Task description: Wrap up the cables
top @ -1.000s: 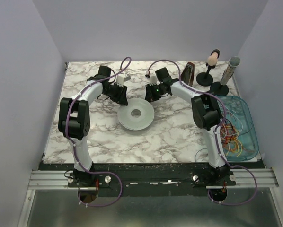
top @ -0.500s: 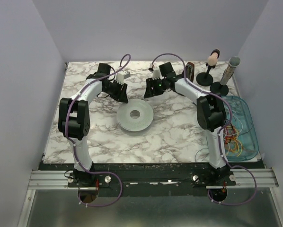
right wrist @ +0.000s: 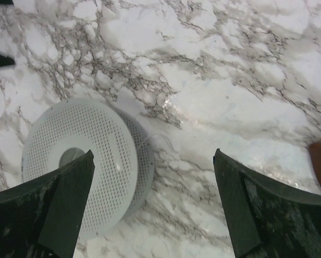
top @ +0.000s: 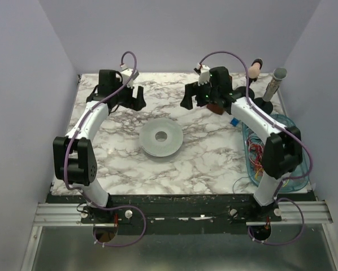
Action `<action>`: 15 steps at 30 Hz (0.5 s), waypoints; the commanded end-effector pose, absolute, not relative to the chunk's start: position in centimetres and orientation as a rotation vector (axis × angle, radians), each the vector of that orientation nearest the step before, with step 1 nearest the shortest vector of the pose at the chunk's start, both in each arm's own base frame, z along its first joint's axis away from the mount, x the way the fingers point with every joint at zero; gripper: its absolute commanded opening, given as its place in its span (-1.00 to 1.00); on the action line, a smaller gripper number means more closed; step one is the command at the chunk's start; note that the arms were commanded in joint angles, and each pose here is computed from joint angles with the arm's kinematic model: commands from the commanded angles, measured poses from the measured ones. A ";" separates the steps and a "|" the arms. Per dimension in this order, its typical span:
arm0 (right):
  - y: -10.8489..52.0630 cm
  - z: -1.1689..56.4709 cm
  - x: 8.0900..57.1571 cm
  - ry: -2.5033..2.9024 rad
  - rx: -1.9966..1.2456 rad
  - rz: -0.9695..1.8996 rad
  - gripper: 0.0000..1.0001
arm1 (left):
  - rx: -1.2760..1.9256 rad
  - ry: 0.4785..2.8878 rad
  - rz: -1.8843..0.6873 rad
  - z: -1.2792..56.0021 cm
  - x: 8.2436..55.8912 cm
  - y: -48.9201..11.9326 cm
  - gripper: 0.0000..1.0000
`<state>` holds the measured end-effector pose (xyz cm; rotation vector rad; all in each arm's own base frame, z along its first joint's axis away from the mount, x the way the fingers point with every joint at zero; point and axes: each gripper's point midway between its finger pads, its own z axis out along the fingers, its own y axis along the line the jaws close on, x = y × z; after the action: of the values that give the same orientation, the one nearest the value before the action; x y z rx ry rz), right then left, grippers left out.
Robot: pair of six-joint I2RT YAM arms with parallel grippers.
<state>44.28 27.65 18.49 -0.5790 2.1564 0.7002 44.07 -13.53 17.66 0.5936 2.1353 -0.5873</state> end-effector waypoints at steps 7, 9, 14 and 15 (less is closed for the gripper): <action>17.8 21.6 40.9 1.909 -0.365 0.431 1.00 | 0.118 2.064 -0.178 19.3 45.5 -3.7 0.98; 15.1 20.4 40.3 1.918 -0.291 0.404 1.00 | 0.019 2.076 -0.131 17.7 44.4 -1.2 0.97; 9.7 18.3 38.7 1.885 -0.176 0.313 1.00 | -0.116 2.087 0.000 14.7 42.0 2.4 0.97; 9.0 18.0 38.3 1.868 -0.161 0.288 1.00 | -0.135 2.094 0.033 14.2 41.5 3.0 0.97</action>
<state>38.47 11.55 17.11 -0.2257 1.9928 0.3764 42.27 -0.32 14.01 0.0106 2.1602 -0.1193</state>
